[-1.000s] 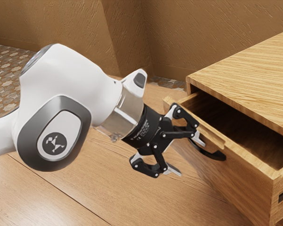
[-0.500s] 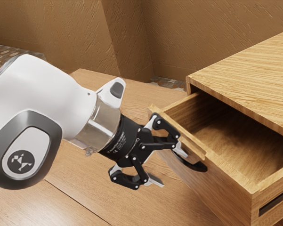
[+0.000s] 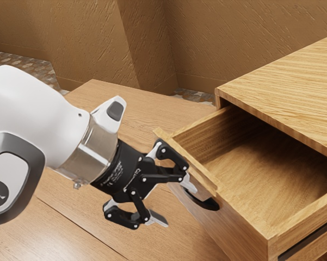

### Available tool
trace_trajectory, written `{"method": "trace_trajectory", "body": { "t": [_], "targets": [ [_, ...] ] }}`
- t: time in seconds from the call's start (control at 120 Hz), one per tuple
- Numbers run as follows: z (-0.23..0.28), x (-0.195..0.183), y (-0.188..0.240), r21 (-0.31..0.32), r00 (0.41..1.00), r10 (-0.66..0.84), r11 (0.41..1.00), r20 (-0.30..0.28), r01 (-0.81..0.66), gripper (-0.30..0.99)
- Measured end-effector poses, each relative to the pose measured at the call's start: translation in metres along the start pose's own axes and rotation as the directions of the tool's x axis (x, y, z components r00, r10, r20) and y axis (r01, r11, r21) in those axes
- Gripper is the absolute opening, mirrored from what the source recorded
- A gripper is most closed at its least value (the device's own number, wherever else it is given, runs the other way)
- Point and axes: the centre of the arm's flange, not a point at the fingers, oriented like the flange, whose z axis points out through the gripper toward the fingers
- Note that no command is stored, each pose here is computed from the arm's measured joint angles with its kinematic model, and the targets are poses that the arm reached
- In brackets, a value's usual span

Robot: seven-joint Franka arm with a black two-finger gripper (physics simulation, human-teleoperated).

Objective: Pull the drawer handle with one arm to open the drawer

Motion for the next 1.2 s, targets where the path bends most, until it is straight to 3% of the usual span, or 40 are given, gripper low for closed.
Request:
{"method": "trace_trajectory", "body": {
  "t": [0.783, 0.833, 0.95, 1.0, 1.083, 1.2],
  "targets": [
    [-0.03, -0.003, -0.028, 0.11, 1.0, -0.008, 0.994, 0.018, 0.006, 0.49],
    [-0.033, -0.004, -0.028, 0.111, 1.0, 0.003, 0.994, 0.012, -0.004, 0.53],
    [-0.143, -0.015, 0.01, 0.049, 0.986, 0.14, 0.99, -0.096, -0.136, 0.6],
    [-0.173, -0.009, 0.011, 0.102, 0.964, 0.207, 0.976, -0.167, -0.191, 0.62],
    [-0.192, 0.026, 0.009, 0.259, 0.915, 0.307, 0.936, -0.262, -0.24, 0.64],
    [-0.183, 0.062, 0.004, 0.45, 0.867, 0.447, 0.835, -0.222, -0.315, 0.67]
  ]
}}
